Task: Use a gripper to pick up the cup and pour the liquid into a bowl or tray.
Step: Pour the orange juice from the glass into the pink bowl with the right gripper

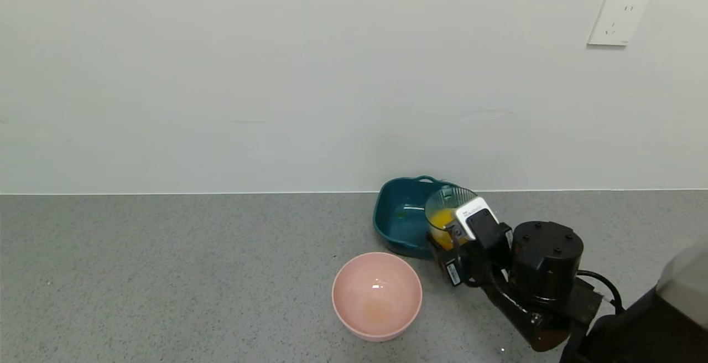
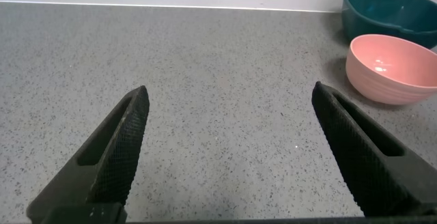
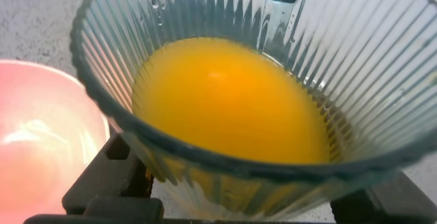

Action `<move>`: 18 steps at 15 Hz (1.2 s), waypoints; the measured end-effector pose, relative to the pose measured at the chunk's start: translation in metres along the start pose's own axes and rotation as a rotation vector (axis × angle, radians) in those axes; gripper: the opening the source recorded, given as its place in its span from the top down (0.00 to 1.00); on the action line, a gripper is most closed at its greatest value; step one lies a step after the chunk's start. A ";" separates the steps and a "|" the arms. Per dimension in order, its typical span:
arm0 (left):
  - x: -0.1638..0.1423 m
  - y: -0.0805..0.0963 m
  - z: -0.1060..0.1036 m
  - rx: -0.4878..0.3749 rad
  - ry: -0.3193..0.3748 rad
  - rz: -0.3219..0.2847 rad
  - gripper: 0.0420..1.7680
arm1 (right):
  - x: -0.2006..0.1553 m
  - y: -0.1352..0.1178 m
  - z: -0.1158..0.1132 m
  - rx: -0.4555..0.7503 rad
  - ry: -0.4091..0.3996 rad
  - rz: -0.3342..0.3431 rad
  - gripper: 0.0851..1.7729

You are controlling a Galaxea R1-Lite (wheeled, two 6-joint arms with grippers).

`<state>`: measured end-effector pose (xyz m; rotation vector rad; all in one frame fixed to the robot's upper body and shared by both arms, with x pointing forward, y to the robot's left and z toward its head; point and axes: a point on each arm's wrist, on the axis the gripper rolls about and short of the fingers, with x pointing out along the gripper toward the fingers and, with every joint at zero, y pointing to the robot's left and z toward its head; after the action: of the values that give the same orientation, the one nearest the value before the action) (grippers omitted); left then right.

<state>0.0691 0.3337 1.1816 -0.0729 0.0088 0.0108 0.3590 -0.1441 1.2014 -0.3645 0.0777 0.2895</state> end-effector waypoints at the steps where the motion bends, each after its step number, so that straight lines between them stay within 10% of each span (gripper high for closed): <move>1: 0.000 0.000 0.000 0.000 0.000 0.000 0.03 | 0.001 0.001 -0.002 -0.016 0.006 0.000 0.23; 18: 0.000 0.000 0.000 0.000 0.000 0.000 0.03 | 0.002 0.023 -0.018 -0.248 0.046 0.071 0.23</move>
<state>0.0691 0.3337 1.1816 -0.0729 0.0088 0.0103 0.3538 -0.1298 1.1767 -0.6159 0.1007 0.3617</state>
